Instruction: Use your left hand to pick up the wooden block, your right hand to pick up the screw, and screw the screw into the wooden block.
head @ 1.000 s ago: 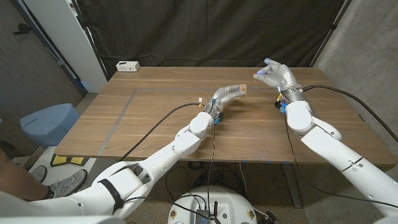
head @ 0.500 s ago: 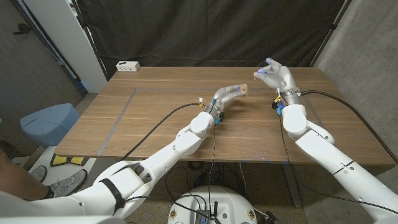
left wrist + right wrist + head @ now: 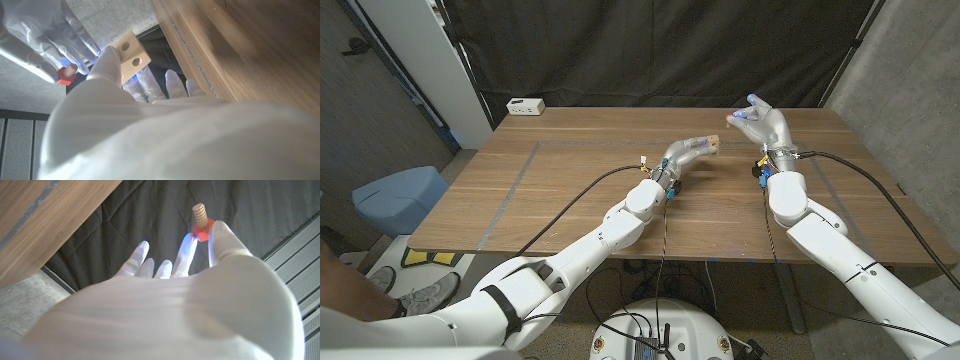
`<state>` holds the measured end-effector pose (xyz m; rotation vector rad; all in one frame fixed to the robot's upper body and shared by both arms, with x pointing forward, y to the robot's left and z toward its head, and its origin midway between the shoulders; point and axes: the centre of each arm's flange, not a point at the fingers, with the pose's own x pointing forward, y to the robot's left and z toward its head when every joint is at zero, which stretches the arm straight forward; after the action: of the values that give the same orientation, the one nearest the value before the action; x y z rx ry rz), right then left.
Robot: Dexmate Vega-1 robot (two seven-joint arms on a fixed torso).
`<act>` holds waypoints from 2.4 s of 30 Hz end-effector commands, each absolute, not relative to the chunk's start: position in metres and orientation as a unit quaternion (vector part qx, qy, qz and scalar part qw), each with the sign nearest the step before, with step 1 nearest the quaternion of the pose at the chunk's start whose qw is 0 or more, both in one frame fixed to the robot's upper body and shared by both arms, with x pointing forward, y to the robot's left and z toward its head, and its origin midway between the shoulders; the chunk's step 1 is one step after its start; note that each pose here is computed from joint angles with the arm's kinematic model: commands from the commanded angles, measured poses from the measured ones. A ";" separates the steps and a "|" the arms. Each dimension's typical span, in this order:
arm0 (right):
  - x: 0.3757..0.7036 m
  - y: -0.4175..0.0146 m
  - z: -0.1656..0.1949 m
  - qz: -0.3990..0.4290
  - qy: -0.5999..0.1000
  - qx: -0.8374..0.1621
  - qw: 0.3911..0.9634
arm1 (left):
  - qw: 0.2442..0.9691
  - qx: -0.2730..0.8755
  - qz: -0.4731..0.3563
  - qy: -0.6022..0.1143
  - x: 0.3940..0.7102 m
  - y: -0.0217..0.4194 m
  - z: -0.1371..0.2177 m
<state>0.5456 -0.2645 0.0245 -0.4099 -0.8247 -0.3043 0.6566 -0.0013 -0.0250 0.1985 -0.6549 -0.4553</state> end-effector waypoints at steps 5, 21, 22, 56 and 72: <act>0.553 -0.252 0.018 -0.152 -0.411 -0.162 0.884 | 0.916 0.098 -0.229 -0.315 0.656 -0.004 -0.026; 0.562 -0.242 0.013 -0.142 -0.412 -0.154 0.887 | 0.917 0.098 -0.230 -0.312 0.655 -0.005 -0.027; 0.562 -0.241 0.012 -0.140 -0.412 -0.154 0.887 | 0.917 0.098 -0.230 -0.312 0.656 -0.005 -0.027; 0.568 -0.234 0.004 -0.111 -0.407 -0.160 0.893 | 0.918 0.104 -0.231 -0.306 0.656 -0.005 -0.026; 0.573 -0.233 -0.001 -0.109 -0.403 -0.159 0.894 | 0.918 0.105 -0.231 -0.305 0.656 -0.003 -0.025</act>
<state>0.5695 -0.2337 0.0022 -0.3311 -0.8410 -0.2327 0.6561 -0.0046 -0.0261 0.2145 -0.6283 -0.4759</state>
